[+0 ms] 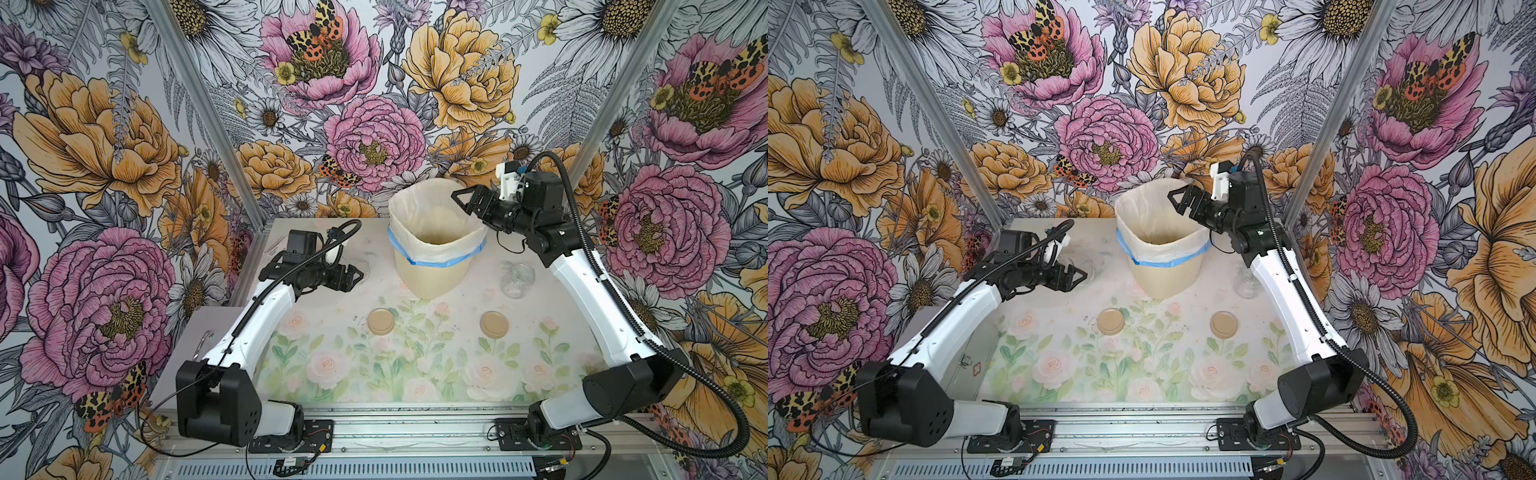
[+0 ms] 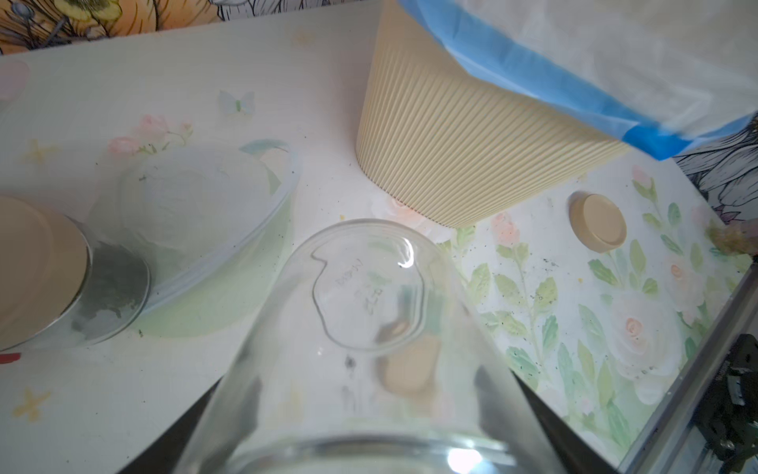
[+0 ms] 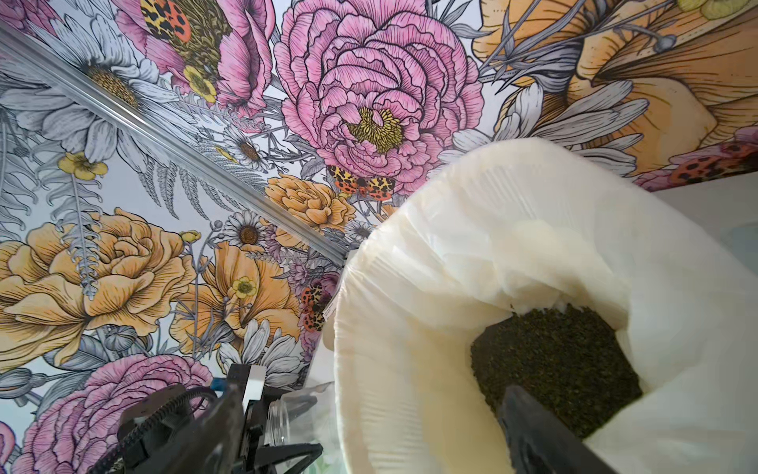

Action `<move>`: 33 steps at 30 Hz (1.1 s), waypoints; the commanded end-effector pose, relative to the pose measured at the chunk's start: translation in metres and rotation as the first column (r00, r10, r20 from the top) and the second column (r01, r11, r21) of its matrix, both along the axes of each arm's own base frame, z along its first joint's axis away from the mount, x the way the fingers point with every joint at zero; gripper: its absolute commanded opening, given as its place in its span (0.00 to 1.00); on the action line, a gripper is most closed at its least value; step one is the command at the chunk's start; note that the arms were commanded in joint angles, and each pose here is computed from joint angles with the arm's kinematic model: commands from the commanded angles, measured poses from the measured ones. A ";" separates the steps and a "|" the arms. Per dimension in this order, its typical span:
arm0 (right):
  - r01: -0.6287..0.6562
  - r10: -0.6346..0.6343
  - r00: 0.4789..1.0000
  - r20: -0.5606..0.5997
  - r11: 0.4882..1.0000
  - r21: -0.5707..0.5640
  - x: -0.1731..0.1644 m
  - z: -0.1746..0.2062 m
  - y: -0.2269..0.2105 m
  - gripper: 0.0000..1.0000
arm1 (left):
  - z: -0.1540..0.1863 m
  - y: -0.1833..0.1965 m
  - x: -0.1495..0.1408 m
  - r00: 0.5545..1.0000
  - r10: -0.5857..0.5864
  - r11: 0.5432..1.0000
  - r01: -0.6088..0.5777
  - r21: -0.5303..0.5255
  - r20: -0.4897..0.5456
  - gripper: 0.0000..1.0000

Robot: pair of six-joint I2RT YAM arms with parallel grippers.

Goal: Empty moldy tea leaves from jars
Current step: Place the jar at the center of the board.

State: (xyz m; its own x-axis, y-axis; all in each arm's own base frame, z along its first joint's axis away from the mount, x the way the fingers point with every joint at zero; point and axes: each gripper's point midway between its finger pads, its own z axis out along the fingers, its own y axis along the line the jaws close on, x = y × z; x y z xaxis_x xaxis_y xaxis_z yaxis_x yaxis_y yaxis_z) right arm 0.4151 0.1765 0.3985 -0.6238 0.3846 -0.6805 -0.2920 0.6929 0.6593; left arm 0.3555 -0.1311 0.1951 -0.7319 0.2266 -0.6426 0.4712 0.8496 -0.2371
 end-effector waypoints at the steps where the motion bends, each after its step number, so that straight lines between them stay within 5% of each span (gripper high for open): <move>1: 0.007 0.003 0.997 0.076 0.993 -0.122 -0.020 0.016 -0.012 0.99 | 0.004 0.002 0.018 1.000 0.018 0.997 -0.019 0.077 0.015 0.53; 13: 0.023 0.010 0.995 0.097 0.943 -0.332 -0.064 -0.011 -0.035 0.99 | -0.035 -0.009 0.042 0.979 -0.015 0.967 0.066 0.246 -0.203 0.52; 33: -0.007 0.028 0.998 0.061 0.944 -0.329 -0.089 -0.027 -0.038 1.00 | -0.079 -0.021 0.065 0.949 -0.008 0.916 0.133 0.379 -0.315 0.53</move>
State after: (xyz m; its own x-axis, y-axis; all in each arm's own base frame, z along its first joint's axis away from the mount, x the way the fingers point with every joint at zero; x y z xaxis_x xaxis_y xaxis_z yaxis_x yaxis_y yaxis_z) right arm 0.3329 0.1380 0.3670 -0.5911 0.1248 -0.7969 -0.3277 0.8656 0.3787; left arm 0.4081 -0.1544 0.1020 -0.8645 0.4574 -0.2081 0.4803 0.8739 -0.0745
